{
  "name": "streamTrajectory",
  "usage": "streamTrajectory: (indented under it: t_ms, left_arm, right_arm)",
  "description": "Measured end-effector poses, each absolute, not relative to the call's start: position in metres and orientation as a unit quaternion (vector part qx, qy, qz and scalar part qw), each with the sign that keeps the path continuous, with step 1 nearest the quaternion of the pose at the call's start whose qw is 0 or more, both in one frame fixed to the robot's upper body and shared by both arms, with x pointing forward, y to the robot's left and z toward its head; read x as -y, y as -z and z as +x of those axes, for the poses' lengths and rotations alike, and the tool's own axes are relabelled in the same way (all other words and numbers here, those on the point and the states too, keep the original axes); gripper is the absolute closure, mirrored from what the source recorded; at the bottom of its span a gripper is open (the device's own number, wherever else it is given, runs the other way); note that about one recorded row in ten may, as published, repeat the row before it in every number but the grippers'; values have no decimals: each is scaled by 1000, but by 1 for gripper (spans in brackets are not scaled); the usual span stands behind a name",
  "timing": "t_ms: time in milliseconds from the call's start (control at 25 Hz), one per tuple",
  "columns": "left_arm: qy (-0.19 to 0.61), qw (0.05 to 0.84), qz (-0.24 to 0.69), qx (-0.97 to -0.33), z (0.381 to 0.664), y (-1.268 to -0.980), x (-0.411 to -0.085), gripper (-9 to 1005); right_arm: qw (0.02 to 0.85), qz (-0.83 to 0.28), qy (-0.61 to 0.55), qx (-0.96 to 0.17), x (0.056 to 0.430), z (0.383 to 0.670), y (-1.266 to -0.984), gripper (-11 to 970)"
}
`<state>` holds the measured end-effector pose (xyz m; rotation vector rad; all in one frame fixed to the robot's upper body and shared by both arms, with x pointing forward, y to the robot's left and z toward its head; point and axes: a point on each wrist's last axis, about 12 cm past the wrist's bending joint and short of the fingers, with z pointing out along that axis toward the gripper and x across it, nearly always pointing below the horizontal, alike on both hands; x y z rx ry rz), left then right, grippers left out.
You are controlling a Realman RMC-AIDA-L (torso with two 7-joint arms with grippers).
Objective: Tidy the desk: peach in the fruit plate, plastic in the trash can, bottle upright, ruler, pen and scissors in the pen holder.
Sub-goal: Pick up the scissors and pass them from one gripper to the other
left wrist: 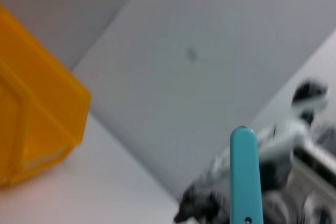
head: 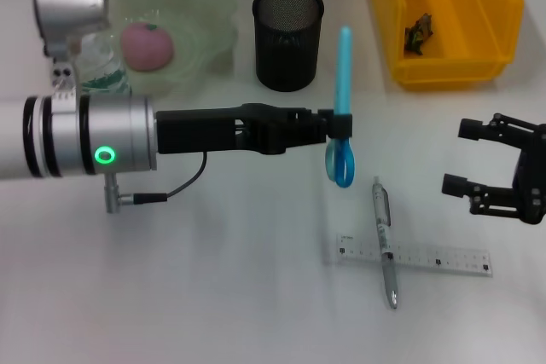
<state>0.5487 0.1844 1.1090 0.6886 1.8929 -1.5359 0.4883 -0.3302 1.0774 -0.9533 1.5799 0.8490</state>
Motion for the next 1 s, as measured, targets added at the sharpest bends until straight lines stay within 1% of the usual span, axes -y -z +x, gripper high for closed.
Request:
streamTrajectory:
  t_ms: [160, 280, 360, 400, 560, 600, 640, 760, 800, 840, 880, 920, 960, 1000]
  left_arm:
    - [600, 319, 224, -699, 542, -1099, -188, 738]
    - [628, 352, 178, -671, 532, -1088, -189, 738]
    - [631, 357, 170, -668, 529, -1084, -190, 738]
    - [638, 381, 133, -656, 524, -1077, -194, 738]
    - [641, 388, 115, -652, 521, -1074, -195, 738]
    - [652, 405, 66, -638, 515, -1069, -197, 738]
    - [652, 405, 66, -638, 515, -1069, -197, 738]
    - [659, 420, 24, -624, 512, -1067, -200, 738]
    - [659, 428, -5, -618, 511, -1066, -202, 738]
    - [659, 428, -5, -618, 511, -1066, -202, 738]
    - [659, 431, -21, -616, 510, -1064, -203, 738]
    - [658, 434, -53, -613, 509, -1061, -205, 738]
    - [658, 434, -53, -613, 509, -1061, -205, 738]
    - [658, 433, -64, -613, 509, -1060, -205, 738]
  right_arm:
    - [537, -410, -351, -648, 321, 487, -1074, 134]
    - [550, -417, -352, -632, 309, 484, -1067, 134]
    - [556, -416, -354, -626, 305, 483, -1066, 134]
    - [575, -410, -360, -610, 297, 483, -1063, 134]
    - [606, -398, -363, -585, 282, 482, -1057, 134]
    - [622, -392, -365, -572, 271, 483, -1054, 134]
    - [622, -392, -365, -572, 271, 483, -1054, 134]
    - [637, -385, -365, -560, 255, 484, -1050, 134]
    - [652, -372, -355, -557, 246, 487, -1047, 134]
    - [652, -372, -355, -557, 246, 487, -1047, 134]
    - [674, -356, -340, -551, 237, 490, -1047, 135]
    - [682, -354, -333, -546, 233, 492, -1047, 135]
    - [682, -354, -333, -546, 233, 492, -1047, 135]
    - [694, -354, -326, -536, 222, 495, -1048, 135]
